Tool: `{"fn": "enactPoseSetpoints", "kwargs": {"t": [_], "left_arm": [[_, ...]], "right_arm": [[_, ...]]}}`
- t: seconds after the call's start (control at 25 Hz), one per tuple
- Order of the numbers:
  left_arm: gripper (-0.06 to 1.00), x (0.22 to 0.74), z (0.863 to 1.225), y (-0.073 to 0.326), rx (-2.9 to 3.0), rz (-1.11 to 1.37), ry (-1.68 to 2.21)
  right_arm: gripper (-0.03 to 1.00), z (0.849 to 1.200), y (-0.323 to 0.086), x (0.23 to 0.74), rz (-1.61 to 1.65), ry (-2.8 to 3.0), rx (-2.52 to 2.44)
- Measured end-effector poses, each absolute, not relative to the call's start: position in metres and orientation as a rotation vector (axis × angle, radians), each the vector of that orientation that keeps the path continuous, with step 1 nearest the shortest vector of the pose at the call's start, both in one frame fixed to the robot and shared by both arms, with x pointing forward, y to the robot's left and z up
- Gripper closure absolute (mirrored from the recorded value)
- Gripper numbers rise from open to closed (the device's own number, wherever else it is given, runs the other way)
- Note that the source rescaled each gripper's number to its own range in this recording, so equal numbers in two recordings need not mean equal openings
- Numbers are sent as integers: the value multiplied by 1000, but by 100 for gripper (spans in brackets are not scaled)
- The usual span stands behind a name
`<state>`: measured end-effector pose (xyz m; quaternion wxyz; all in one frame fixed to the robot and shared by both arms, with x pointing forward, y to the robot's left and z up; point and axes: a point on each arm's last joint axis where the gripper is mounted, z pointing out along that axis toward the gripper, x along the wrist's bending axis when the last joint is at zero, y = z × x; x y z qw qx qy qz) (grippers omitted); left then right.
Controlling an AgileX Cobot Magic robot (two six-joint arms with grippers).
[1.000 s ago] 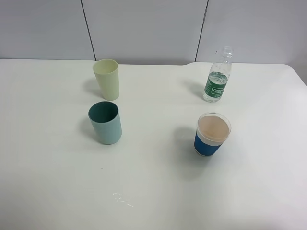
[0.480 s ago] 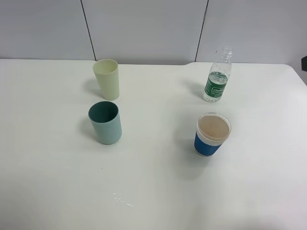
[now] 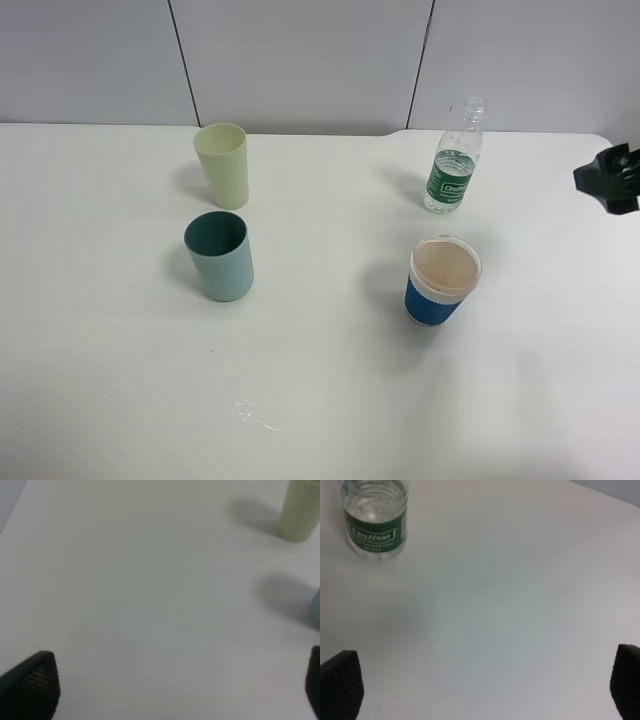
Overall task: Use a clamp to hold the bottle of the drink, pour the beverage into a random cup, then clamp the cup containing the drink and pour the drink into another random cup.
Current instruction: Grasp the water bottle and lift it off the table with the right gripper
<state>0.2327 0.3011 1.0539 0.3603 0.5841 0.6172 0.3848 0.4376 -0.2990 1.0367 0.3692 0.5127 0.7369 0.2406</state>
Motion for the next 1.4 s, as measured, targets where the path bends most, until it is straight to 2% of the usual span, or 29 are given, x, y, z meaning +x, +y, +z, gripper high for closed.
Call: {"fn": "enactPoseSetpoints", "kwargs": {"t": [0.2, 1.4], "left_arm": [[-6, 233, 1054, 301, 1501, 989, 1594], [-6, 233, 1054, 301, 1501, 989, 1594]], "right_arm": [[-3, 1008, -298, 446, 621, 1916, 1318], [-3, 928, -298, 518, 868, 1776, 1237]]}}
